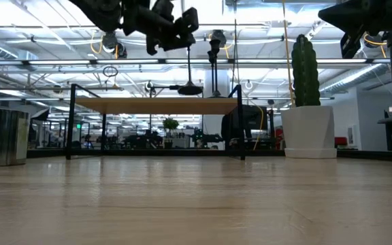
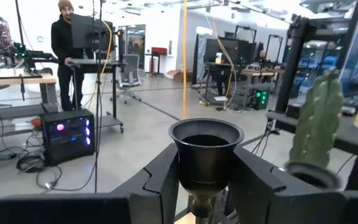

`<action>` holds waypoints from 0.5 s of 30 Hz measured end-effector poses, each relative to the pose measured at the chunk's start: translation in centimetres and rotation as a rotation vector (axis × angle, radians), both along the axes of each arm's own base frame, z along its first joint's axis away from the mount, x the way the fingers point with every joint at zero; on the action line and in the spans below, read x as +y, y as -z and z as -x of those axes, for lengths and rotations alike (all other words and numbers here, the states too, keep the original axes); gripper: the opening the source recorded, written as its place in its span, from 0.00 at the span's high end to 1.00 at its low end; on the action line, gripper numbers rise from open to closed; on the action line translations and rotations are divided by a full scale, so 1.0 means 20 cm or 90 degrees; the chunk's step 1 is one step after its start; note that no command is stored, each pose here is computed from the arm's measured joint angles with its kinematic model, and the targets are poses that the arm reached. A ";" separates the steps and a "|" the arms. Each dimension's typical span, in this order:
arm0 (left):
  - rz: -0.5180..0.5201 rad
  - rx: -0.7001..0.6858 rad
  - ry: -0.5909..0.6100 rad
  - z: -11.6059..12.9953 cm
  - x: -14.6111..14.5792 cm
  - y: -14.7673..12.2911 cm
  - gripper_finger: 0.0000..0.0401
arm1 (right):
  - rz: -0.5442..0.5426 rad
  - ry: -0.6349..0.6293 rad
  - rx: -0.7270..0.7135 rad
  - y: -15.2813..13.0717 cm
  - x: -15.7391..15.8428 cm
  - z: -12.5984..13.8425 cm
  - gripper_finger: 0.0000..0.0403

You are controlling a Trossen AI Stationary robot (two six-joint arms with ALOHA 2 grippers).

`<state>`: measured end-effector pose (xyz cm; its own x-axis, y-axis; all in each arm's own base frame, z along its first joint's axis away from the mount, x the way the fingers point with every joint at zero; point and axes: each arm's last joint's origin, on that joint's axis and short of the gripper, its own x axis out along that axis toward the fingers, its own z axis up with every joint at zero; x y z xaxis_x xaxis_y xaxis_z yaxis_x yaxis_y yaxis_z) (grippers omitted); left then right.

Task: Pick & Place candle stick holders
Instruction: Put the black candle holder on the shelf

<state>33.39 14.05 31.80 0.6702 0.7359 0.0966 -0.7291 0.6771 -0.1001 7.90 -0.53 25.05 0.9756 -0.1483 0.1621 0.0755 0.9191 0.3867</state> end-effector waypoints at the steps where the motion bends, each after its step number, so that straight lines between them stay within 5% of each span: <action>1: 0.001 0.001 -0.002 -0.01 0.01 0.00 0.68 | 0.000 0.000 0.000 0.00 0.00 0.00 1.00; 15: -0.007 0.027 -0.019 -0.06 0.08 0.03 0.69 | 0.000 0.000 0.000 0.00 0.00 0.00 1.00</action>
